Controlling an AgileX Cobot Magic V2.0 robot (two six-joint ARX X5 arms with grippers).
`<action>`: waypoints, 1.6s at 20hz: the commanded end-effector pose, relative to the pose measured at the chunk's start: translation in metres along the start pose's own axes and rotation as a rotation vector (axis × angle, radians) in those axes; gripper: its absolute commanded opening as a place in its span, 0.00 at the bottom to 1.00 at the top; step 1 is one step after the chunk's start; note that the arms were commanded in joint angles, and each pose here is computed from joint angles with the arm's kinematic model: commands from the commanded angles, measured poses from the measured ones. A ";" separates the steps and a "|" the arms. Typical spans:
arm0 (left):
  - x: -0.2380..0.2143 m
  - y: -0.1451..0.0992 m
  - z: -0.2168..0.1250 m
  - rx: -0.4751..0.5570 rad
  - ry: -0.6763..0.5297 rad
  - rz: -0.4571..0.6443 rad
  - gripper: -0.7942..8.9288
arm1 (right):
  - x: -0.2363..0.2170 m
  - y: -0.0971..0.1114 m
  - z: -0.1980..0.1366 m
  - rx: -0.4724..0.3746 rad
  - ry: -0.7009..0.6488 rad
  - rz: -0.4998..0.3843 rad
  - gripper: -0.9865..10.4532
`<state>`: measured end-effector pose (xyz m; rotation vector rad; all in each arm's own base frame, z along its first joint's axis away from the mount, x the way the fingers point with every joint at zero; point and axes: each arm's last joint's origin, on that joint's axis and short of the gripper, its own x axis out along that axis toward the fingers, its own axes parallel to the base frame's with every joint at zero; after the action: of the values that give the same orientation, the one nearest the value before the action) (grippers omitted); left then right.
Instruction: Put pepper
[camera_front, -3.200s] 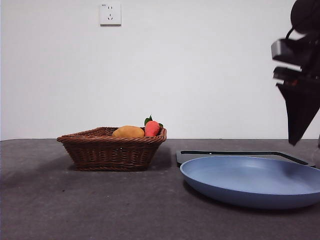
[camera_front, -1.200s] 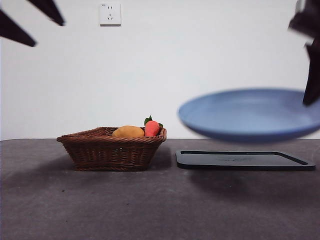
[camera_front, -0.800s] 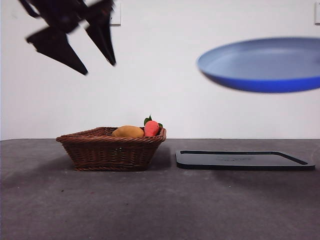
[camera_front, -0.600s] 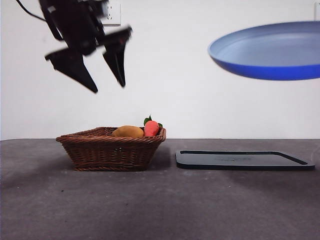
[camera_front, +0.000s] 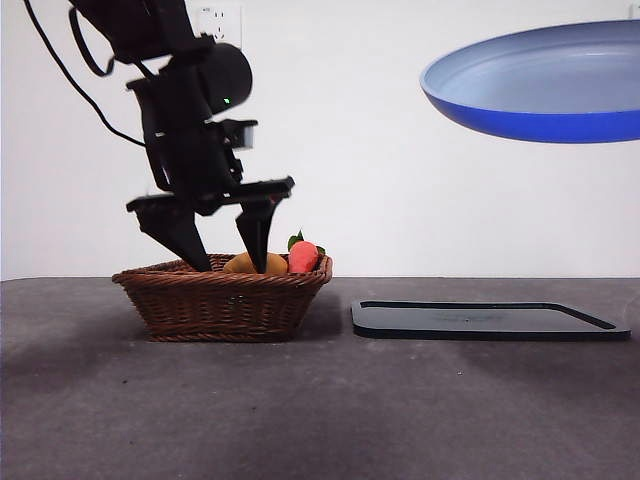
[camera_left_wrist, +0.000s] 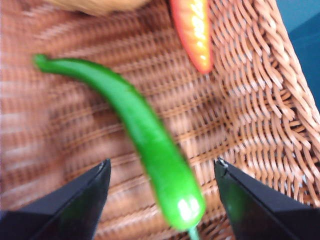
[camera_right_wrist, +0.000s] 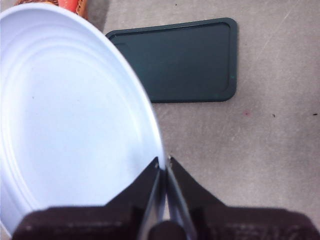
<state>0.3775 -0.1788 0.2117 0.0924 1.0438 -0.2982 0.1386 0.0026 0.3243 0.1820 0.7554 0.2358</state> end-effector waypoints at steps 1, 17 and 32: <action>0.015 -0.006 0.001 0.008 0.009 0.000 0.45 | -0.002 0.001 0.004 0.005 -0.023 0.006 0.09; 0.030 -0.012 -0.009 0.013 0.073 0.047 0.22 | -0.002 0.001 0.004 -0.013 -0.022 0.005 0.09; -0.067 -0.016 0.009 0.005 -0.113 -0.049 0.20 | 0.018 -0.005 0.010 0.012 0.052 0.002 0.09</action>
<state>0.3479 -0.1766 0.2738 0.0583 0.9375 -0.3318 0.1565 0.0017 0.3141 0.1913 0.8316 0.2326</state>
